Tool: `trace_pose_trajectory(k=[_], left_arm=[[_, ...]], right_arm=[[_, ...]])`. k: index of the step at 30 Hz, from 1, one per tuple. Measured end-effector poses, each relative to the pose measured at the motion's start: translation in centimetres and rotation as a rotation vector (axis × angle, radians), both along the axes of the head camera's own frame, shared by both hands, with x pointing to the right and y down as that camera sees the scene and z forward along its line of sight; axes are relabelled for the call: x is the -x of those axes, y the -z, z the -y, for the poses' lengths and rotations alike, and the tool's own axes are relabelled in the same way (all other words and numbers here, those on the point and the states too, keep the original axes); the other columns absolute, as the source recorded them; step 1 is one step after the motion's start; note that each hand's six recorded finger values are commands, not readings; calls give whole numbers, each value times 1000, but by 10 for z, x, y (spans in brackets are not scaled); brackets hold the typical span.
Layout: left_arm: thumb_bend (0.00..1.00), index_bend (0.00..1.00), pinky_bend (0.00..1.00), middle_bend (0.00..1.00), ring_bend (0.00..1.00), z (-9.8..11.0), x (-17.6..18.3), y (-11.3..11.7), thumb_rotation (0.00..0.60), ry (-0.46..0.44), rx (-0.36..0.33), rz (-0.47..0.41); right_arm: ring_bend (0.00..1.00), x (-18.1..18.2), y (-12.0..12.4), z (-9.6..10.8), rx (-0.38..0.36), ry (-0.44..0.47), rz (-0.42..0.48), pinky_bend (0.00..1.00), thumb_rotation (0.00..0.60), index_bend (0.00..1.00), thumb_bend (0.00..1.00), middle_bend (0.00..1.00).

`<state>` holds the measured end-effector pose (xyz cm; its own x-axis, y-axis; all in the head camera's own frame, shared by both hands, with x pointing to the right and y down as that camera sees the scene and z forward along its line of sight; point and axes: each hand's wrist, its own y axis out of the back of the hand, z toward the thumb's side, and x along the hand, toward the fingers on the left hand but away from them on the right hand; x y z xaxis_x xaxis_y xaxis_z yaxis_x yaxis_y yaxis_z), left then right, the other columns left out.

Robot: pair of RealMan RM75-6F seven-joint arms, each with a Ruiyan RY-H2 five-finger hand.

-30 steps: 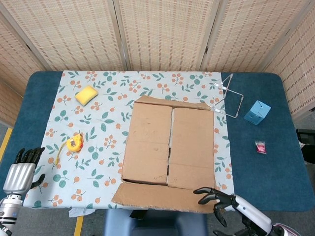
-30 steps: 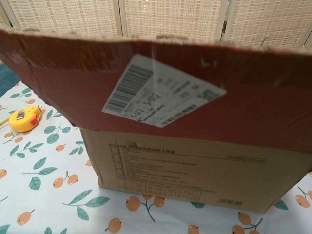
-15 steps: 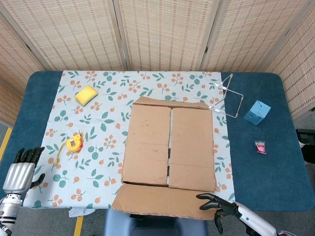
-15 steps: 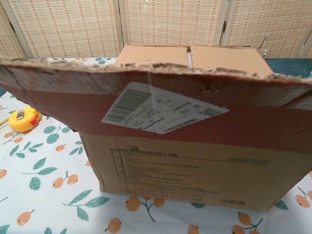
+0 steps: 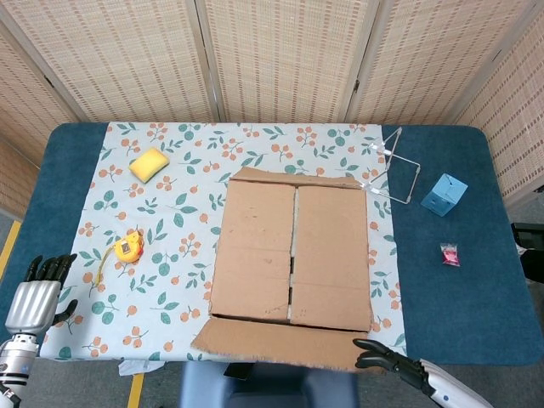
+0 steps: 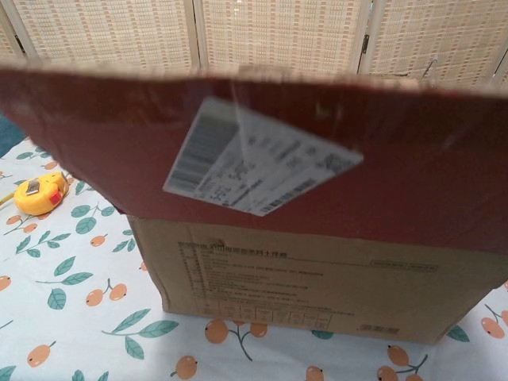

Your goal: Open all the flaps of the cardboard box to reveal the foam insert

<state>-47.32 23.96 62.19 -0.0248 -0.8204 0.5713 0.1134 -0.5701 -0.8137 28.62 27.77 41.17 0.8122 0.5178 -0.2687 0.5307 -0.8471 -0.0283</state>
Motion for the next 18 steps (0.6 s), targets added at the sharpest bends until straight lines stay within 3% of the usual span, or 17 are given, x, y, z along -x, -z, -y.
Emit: trace_pose_trajectory(k=[5, 12, 18], left_arm=[[368, 93, 76, 147, 141, 0, -1, -2, 600, -1, 5, 2], [368, 93, 76, 147, 141, -1, -2, -3, 600, -6, 8, 5], [367, 93, 76, 147, 141, 0, -2, -2, 600, -2, 9, -4]], right_arm=[[152, -7, 20, -6, -62, 3, 27, 118, 555, 60, 389, 0], [163, -16, 25, -4, -100, -38, 9, 89, 551, 58, 389, 17], [168, -12, 17, 10, -201, -47, -64, 46, 549, 190, 389, 26]])
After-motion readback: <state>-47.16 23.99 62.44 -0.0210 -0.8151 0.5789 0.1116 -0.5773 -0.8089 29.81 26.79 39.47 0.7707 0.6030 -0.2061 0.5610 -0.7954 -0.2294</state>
